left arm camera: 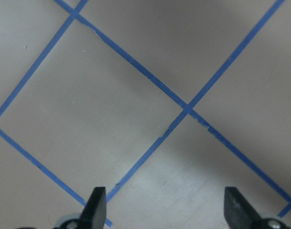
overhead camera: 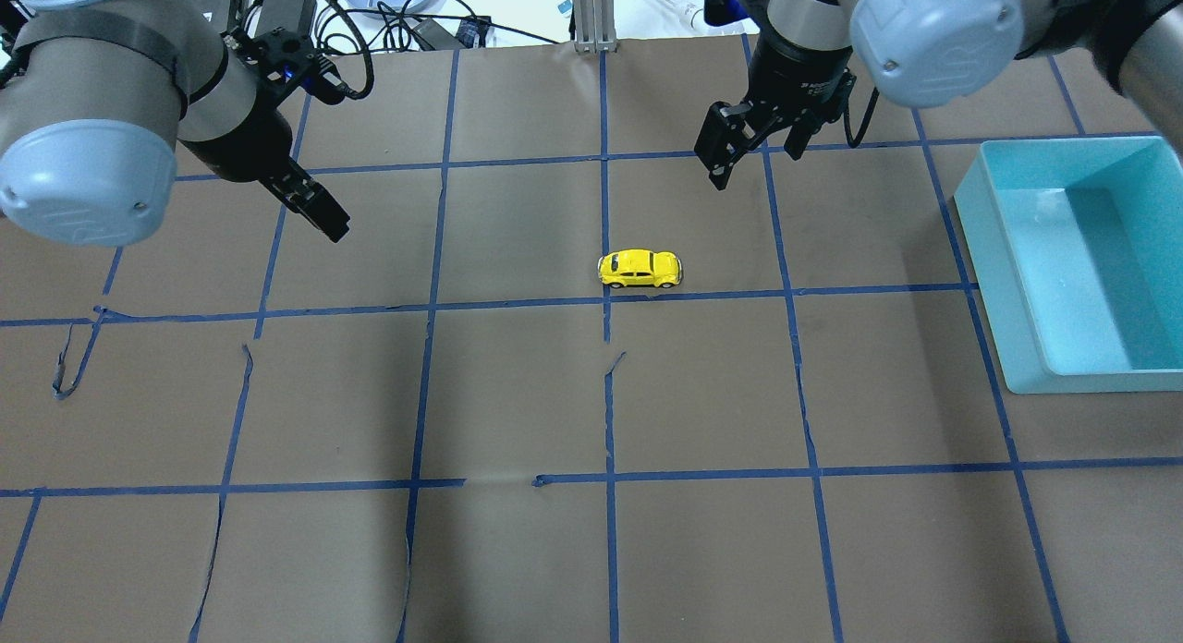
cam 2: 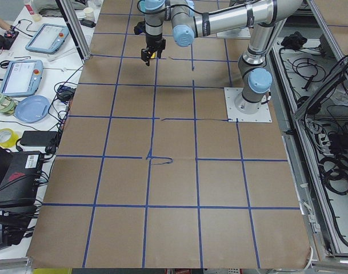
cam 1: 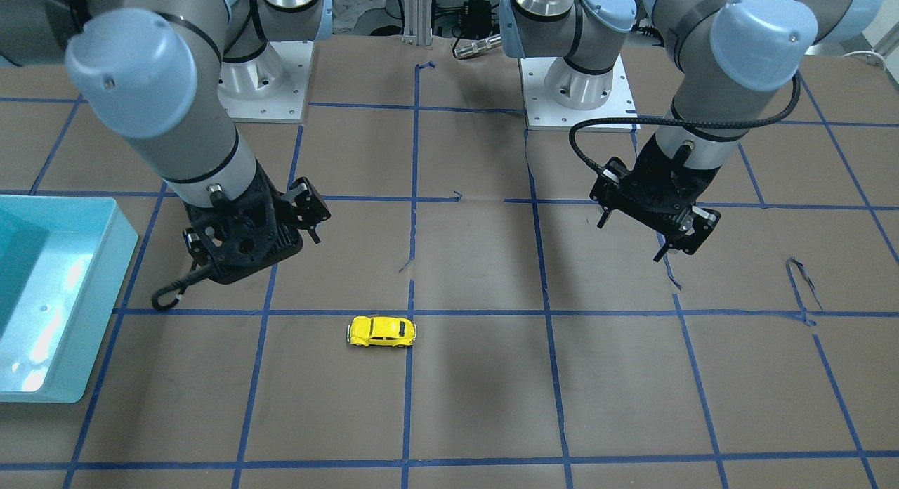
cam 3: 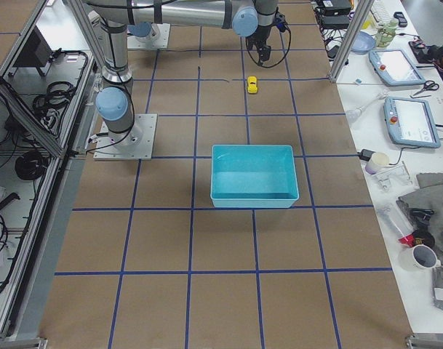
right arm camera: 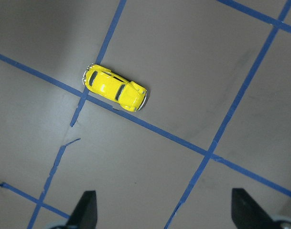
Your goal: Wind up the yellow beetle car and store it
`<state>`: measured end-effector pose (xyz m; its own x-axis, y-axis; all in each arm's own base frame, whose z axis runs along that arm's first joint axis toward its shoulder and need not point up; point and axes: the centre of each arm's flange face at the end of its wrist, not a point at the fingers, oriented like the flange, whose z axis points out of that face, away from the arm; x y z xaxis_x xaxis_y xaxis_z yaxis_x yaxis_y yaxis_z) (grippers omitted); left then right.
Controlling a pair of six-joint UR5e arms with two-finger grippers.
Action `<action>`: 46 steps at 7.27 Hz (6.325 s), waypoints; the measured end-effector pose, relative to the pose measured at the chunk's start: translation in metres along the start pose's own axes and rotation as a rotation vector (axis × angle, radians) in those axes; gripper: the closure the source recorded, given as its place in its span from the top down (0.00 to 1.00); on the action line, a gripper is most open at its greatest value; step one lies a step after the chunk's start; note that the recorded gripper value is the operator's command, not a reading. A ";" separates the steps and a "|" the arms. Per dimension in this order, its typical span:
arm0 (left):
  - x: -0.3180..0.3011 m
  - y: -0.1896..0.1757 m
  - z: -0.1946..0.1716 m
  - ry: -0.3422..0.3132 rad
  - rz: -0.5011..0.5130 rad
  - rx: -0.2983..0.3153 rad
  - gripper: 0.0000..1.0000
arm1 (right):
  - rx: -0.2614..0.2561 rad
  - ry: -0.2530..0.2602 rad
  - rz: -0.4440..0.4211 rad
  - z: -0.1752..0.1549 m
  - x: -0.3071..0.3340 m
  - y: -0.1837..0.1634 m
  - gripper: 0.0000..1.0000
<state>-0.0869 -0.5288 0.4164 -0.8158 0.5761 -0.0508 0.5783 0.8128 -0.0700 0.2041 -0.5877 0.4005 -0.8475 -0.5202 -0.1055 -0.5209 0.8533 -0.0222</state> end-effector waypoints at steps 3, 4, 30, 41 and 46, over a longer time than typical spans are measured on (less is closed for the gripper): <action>0.038 -0.009 -0.022 -0.026 -0.298 0.025 0.97 | 0.031 -0.001 -0.501 0.075 -0.020 -0.048 1.00; 0.056 -0.013 -0.029 -0.059 -0.360 0.023 1.00 | 0.018 -0.003 -0.655 0.099 -0.029 -0.057 1.00; 0.062 -0.002 -0.068 -0.004 -0.575 0.015 1.00 | -0.099 0.075 -1.071 0.137 0.354 0.253 0.44; 0.061 -0.009 -0.072 -0.011 -0.567 0.037 1.00 | -0.063 0.219 -0.898 -0.063 0.194 0.172 1.00; 0.059 -0.006 -0.073 -0.013 -0.565 0.038 1.00 | 0.012 0.182 -0.412 -0.124 -0.003 0.107 1.00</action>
<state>-0.1385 -0.4940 0.4869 -0.9986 0.0515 -0.0077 0.0521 0.9907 -0.1256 0.1386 -0.4993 0.5220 -0.5742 -0.8136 0.0910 -0.8184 0.5734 -0.0374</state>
